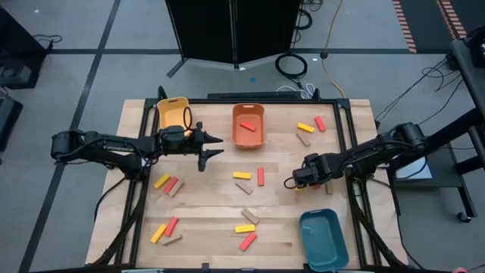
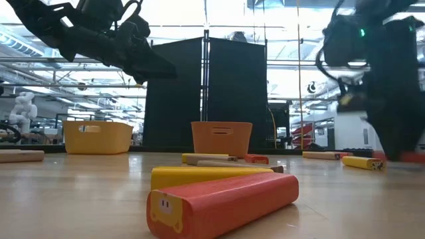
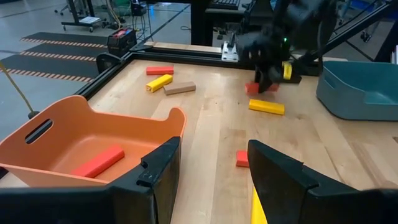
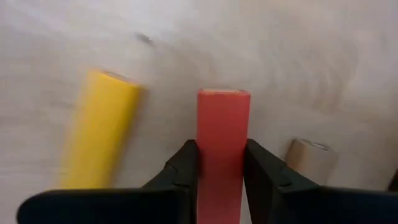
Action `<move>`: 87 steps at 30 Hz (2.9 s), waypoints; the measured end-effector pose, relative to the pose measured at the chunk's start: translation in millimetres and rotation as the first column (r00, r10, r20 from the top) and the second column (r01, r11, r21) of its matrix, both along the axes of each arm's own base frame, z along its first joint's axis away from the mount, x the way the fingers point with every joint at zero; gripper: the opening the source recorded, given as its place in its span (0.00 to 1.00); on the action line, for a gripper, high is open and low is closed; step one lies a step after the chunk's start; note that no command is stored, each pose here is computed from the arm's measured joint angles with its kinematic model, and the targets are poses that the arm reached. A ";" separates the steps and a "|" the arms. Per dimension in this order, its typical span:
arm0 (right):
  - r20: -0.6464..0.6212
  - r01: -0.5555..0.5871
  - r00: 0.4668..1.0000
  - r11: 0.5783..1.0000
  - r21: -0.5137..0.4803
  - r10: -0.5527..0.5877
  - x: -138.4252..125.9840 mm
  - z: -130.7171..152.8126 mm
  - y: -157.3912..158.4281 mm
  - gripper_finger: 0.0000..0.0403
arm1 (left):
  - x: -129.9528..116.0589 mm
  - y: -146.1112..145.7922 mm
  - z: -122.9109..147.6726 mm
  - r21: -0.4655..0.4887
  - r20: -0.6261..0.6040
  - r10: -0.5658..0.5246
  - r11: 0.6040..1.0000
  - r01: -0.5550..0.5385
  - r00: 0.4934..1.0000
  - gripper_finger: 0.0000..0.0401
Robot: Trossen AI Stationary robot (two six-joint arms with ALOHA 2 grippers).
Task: Sort blocks
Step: Put the orange block into the orange bin
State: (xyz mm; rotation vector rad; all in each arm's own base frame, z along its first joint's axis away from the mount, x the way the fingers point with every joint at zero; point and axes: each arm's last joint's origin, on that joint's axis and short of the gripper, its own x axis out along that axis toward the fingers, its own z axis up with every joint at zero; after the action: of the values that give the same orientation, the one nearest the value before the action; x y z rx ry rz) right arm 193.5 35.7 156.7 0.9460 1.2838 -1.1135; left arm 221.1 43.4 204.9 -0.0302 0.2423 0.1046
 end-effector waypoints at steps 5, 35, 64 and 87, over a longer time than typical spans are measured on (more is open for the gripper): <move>0.058 0.013 0.998 0.988 -0.154 -0.005 3.0 35.5 -7.7 0.15 | 0.0 0.0 0.1 0.006 0.000 -0.002 1.000 0.002 1.000 0.46; 0.600 0.097 0.668 0.748 -0.656 0.440 138.8 19.1 -155.7 0.20 | 2.7 0.6 17.6 0.043 0.177 -0.005 0.999 -0.003 0.984 0.46; 0.657 -0.080 0.641 0.886 -0.457 0.397 62.4 85.5 -172.3 0.53 | 2.1 0.4 10.9 0.030 0.109 -0.003 1.000 0.000 0.994 0.46; 0.565 -0.088 0.776 0.936 -0.341 0.279 66.9 70.6 -6.2 0.53 | 2.5 -11.5 1.8 0.005 0.016 -0.053 0.999 0.053 0.998 0.46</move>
State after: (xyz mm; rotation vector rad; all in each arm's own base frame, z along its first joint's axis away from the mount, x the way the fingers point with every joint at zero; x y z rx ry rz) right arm 260.4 29.5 227.3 0.8294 0.6350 -0.7224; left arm 223.6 31.9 206.7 -0.0198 0.2264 0.0519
